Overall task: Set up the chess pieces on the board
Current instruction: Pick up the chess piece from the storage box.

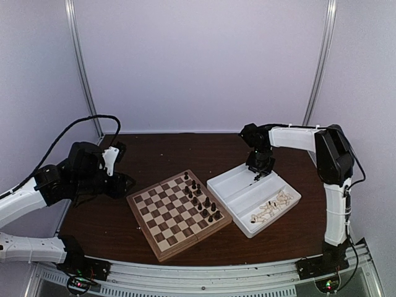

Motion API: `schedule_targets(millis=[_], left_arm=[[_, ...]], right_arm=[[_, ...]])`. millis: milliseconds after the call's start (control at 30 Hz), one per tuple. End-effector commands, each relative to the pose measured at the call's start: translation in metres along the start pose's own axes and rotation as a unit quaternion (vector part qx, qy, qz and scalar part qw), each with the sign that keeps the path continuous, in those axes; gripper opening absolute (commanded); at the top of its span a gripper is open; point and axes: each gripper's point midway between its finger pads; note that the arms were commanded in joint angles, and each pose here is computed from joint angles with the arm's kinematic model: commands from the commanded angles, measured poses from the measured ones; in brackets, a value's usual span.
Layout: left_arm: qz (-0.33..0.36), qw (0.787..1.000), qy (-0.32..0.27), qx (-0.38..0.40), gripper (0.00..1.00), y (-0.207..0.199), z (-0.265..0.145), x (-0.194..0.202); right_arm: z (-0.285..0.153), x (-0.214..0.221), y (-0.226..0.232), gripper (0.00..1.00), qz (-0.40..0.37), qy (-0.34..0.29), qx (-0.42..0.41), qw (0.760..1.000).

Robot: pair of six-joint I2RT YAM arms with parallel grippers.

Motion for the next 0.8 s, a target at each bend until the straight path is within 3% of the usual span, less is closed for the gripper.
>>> schedule_targets(millis=[0,400,767], left_arm=[[0.010,1.000,-0.022,-0.004,0.47,0.000,-0.004,-0.011],[0.014,1.000,-0.015,-0.012,0.47,0.002,0.000,-0.008],[0.012,1.000,-0.015,-0.010,0.47,0.002,0.000,-0.007]], right_arm=[[0.006,0.001,-0.010,0.35,0.012,0.003,0.028,1.000],[0.026,0.012,0.005,0.33,0.017,0.034,0.005,0.999],[0.037,0.022,0.012,0.20,0.029,0.051,-0.016,0.998]])
Point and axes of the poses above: each gripper's point midway between its finger pads, its own z axis out along the fingers, its own y axis along the line the jaws close on, x = y × z, and after that the axes turned 14 degrees about -z, right-handed
